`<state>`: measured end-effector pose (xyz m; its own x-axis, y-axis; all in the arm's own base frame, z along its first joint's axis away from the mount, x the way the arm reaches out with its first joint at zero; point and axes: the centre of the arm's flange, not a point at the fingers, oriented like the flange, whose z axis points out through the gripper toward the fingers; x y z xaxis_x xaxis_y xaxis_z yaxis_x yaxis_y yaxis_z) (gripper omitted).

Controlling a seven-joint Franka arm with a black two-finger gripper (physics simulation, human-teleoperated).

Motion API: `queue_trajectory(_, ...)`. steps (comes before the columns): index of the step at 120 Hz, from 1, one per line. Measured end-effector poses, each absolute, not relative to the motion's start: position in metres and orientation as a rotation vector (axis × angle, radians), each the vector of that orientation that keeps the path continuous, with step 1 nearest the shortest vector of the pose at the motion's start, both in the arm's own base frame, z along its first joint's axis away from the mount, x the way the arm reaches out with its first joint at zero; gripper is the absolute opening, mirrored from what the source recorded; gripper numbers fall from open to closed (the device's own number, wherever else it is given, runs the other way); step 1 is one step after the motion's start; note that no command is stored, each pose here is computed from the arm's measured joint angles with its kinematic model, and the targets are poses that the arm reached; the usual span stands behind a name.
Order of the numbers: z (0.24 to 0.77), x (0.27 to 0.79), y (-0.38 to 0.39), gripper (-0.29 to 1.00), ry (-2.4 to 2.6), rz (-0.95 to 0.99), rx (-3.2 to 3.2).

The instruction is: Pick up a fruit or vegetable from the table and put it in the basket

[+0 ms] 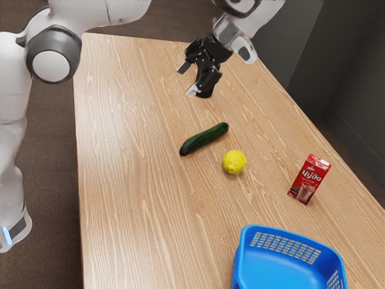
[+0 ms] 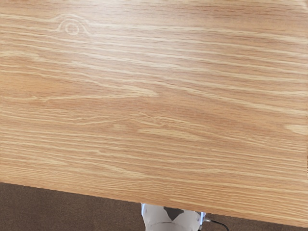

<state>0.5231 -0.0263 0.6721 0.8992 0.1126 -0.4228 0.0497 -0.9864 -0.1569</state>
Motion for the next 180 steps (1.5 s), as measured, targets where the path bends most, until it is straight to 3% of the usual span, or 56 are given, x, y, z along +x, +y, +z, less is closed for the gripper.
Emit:
queue_trajectory(16,0.676,0.549,-0.032,0.7,-0.155,0.384,-2.96)
queue_trajectory(38,0.697,0.551,-0.065,0.7,-0.108,0.158,-3.007)
queue_trajectory(66,0.632,0.566,-0.096,0.7,-0.143,0.019,-3.141)
queue_trajectory(80,0.585,0.582,-0.103,0.7,-0.263,0.02,-3.205)
queue_trajectory(116,0.536,0.642,-0.055,0.7,-0.625,-0.049,-3.247)
queue_trajectory(180,0.463,0.648,-0.033,0.7,-0.736,0.161,-3.154)
